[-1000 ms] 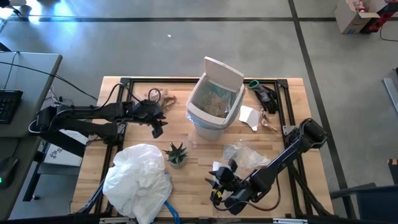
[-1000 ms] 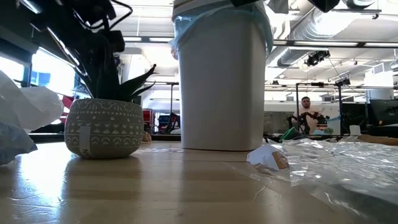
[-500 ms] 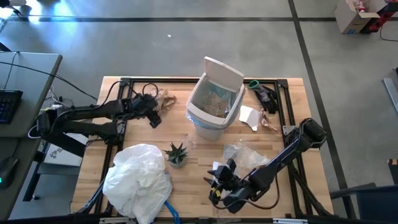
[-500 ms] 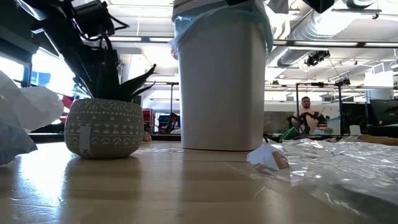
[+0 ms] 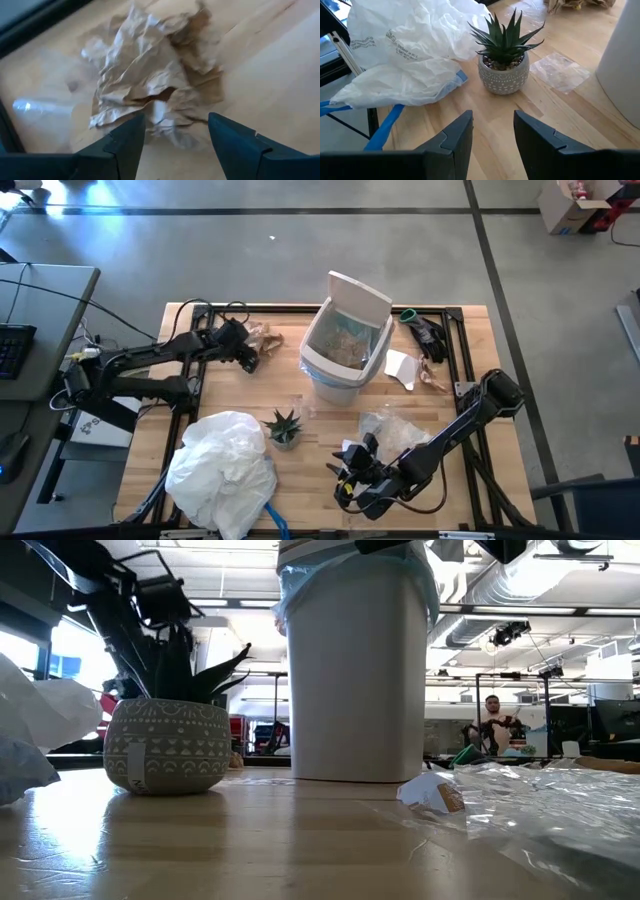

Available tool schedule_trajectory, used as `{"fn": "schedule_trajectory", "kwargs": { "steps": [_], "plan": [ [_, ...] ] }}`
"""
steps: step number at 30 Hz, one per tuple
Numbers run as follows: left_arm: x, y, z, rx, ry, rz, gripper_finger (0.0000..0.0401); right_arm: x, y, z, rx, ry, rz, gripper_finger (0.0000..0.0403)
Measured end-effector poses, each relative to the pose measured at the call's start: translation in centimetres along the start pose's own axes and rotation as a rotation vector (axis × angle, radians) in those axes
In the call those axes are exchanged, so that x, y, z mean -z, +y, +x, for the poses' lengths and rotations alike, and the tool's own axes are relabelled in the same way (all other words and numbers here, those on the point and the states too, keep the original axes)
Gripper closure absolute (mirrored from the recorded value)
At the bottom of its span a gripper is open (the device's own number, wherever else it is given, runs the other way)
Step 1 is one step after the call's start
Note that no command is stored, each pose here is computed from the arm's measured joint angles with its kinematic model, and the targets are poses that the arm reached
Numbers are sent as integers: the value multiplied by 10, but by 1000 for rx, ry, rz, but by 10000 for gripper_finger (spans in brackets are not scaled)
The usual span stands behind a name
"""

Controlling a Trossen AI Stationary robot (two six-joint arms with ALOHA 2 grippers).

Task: Place trash/remove bag and relplace
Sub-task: Put the brown napkin into the trash bin

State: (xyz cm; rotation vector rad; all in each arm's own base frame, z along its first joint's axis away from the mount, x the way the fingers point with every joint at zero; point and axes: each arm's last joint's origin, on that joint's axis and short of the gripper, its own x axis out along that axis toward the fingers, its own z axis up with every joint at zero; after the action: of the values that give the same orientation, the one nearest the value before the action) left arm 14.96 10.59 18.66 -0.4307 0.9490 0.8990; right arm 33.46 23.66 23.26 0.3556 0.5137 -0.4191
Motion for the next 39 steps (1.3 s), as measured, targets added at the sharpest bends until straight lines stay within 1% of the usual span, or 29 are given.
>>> {"fn": "schedule_trajectory", "kwargs": {
  "steps": [4, 9, 13, 16, 18, 21, 23, 26, 27, 30, 33, 36, 39],
  "plan": [
    [-2, 3, 13, -30, 36, -6, 185, 0, 0, 0, 3, -5, -3, 275],
    [-6, 0, 29, 5, 59, -15, 173, 0, 0, 0, 4, -7, -15, 275],
    [-7, -2, 43, 21, 87, -11, 170, 0, 0, 0, 4, -7, -21, 275],
    [-6, -2, 53, -7, 114, -6, 173, 0, 0, 0, 4, -8, -22, 275],
    [-4, -3, 58, -14, 140, 0, 187, 0, 0, 0, 4, -8, -24, 275],
    [-2, -4, 61, -7, 158, 20, 233, 0, 0, 0, 5, -8, -25, 275],
    [-2, -4, 62, 5, 164, 33, 281, 0, 0, 0, 5, -8, -25, 275],
    [-3, -5, 59, 47, 159, 38, 369, 0, 0, 0, 5, -8, -26, 275],
    [-4, -5, 57, 67, 154, 35, 384, 0, 0, 0, 5, -8, -27, 275],
    [-5, -7, 49, 131, 157, 31, 388, 0, 0, 0, 8, -12, -26, 275],
    [-8, -11, 36, 172, 146, 44, 398, 0, 0, 0, 8, -12, -26, 275],
    [-11, -16, 17, 215, 108, 48, 399, 0, 0, 0, 8, -13, -26, 275],
    [-15, -20, -7, 262, 42, 44, 400, 0, 0, 0, 8, -14, -26, 275]
  ]
}}
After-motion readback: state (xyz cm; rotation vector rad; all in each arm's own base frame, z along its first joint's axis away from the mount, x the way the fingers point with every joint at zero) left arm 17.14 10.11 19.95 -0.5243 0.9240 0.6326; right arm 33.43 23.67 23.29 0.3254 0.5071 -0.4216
